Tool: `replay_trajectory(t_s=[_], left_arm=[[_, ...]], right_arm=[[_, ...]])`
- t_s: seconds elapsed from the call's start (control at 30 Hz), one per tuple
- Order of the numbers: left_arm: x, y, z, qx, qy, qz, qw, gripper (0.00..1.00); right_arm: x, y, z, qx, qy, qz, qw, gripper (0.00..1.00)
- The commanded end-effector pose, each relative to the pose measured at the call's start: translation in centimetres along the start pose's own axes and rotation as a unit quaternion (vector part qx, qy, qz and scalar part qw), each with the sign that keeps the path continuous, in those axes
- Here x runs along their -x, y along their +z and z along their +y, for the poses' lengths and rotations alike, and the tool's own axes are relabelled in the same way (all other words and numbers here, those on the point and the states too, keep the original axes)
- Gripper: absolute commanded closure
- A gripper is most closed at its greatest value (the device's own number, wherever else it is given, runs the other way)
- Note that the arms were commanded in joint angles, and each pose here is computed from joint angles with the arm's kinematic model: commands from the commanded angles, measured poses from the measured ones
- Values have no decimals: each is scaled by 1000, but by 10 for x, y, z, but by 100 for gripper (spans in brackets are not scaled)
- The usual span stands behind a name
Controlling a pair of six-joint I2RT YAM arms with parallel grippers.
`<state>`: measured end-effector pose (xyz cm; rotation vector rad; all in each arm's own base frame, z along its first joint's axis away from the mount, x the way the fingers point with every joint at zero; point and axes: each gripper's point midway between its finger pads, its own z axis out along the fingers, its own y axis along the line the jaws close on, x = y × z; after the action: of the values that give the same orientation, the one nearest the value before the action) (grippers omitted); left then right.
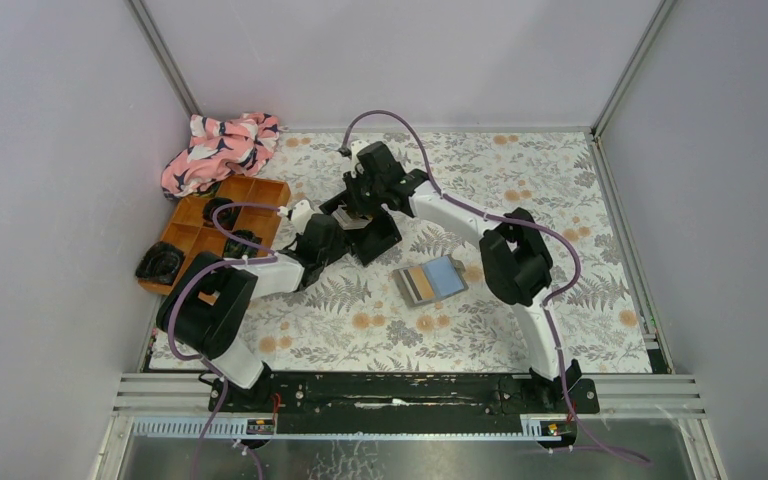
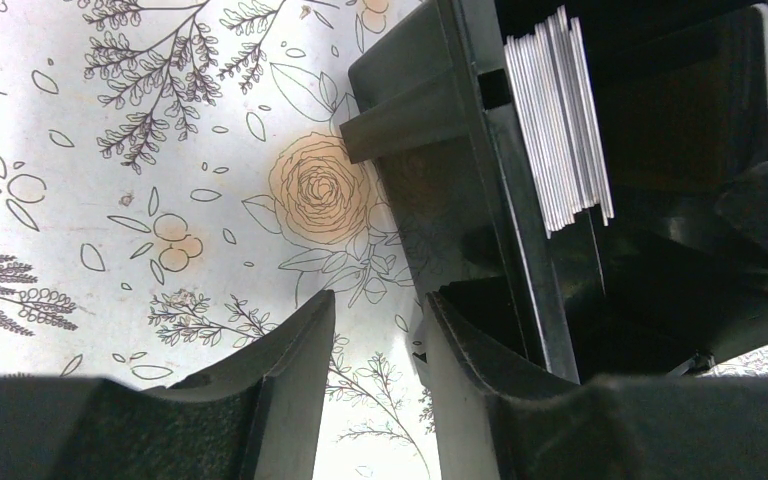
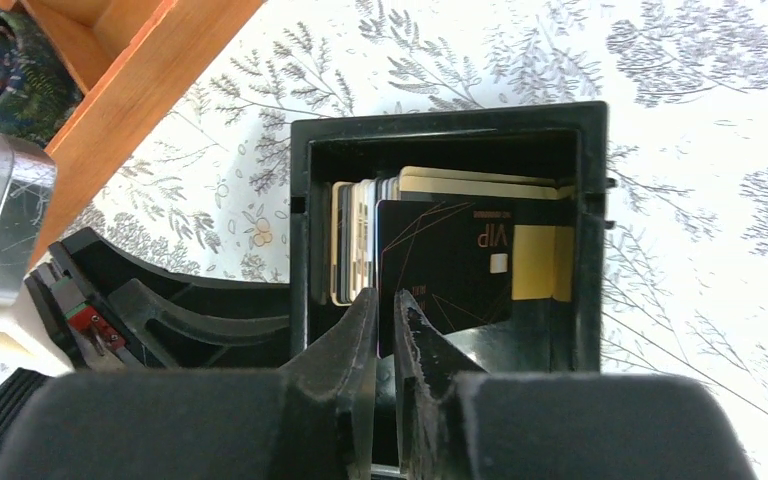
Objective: Put the credit cards into the card holder
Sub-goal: Pick up the credit card from the storage box.
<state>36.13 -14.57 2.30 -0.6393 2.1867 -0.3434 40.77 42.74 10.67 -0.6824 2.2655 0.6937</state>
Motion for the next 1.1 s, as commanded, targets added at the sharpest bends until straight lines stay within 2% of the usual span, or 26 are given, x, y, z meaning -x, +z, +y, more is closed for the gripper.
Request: replay_trajectory(t_s=[0.0,0.17,0.43,0.67,0.9,1.0,1.07], left_arm=[[17,-4,-10,-20,-3,-24,1000,55],[24,-14,-10,-20,-2,-33,999,54],[38,-41,-10,-36,-4,-54,998,52],[44,-79,-23,-111,7,-70,991,50],[34,-121,-66,-262,74,-66,960,48],[21,-137,-84,-330,102,-52,937,48],[9,-152,-98,-387,117,-37,914,48]], right_arm=[[31,-29,7,-32,-41,-51,997,89],[35,-39,-7,-75,-71,-70,992,100],[52,-85,-1,-83,-75,-114,987,100],[22,-132,14,-51,-53,-105,992,100],[-32,-184,37,18,-14,-81,996,100],[-55,-202,45,47,6,-78,996,100],[-68,-214,50,65,17,-78,995,100]])
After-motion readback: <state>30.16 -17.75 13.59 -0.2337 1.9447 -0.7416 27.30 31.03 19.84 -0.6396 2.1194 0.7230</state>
